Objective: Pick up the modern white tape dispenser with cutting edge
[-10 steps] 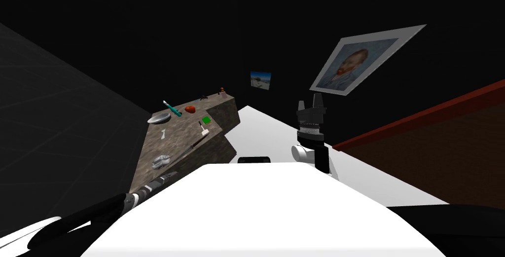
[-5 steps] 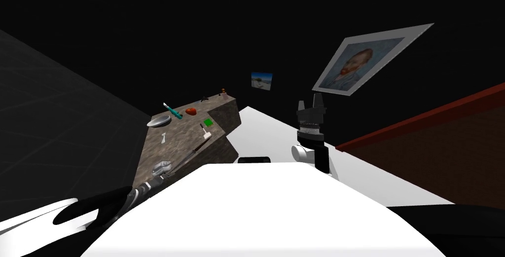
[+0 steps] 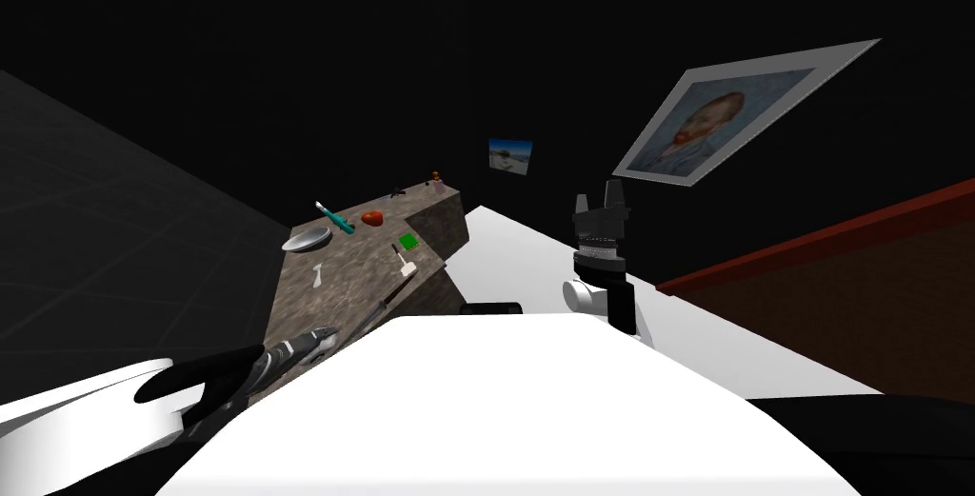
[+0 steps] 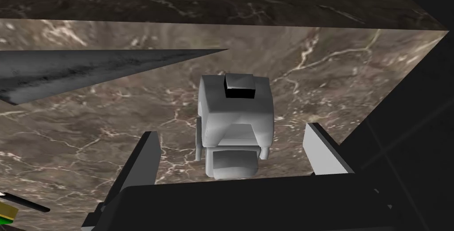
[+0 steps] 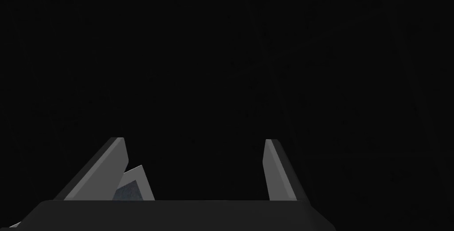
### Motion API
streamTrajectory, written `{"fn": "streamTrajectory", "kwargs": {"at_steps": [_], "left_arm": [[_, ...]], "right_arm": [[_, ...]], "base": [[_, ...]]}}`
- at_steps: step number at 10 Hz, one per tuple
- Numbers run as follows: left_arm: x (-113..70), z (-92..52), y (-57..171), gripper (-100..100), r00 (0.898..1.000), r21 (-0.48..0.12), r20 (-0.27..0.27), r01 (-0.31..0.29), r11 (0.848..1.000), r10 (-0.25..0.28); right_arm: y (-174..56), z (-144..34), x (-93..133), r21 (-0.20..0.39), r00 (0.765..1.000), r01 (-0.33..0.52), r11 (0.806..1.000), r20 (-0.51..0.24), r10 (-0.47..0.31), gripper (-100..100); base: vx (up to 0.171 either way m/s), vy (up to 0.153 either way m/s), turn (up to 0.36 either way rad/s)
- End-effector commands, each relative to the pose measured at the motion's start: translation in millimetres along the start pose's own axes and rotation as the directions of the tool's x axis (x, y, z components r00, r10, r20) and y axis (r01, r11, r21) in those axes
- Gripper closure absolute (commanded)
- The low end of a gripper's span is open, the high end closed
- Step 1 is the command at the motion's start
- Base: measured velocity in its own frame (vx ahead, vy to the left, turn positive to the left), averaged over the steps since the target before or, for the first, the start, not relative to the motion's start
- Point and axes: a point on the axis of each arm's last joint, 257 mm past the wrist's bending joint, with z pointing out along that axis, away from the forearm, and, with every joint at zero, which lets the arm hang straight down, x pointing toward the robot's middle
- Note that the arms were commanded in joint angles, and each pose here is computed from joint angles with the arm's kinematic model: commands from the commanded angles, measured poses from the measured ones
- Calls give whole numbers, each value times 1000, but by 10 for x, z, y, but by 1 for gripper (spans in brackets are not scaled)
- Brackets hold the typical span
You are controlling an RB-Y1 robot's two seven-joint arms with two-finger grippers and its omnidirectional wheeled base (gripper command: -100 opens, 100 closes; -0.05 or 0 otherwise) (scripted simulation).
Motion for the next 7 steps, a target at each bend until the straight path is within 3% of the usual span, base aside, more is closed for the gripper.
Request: {"fn": "streamTrajectory", "kwargs": {"at_steps": [1,2,7], "left_arm": [[0,0,0,0,1000,0,0,0,1000,0],[15,37,70,-100,1000,-3,2,6,1000,-6],[73,131,238,-100,1000,-9,3,20,1000,-20]], "right_arm": [[0,0,0,0,1000,0,1000,0,0,0],[0,0,0,0,1000,0,1000,0,0,0],[0,0,0,0,1000,0,1000,0,0,0]], "base": [[0,0,0],[9,-5,-44],[13,-9,-27]]}}
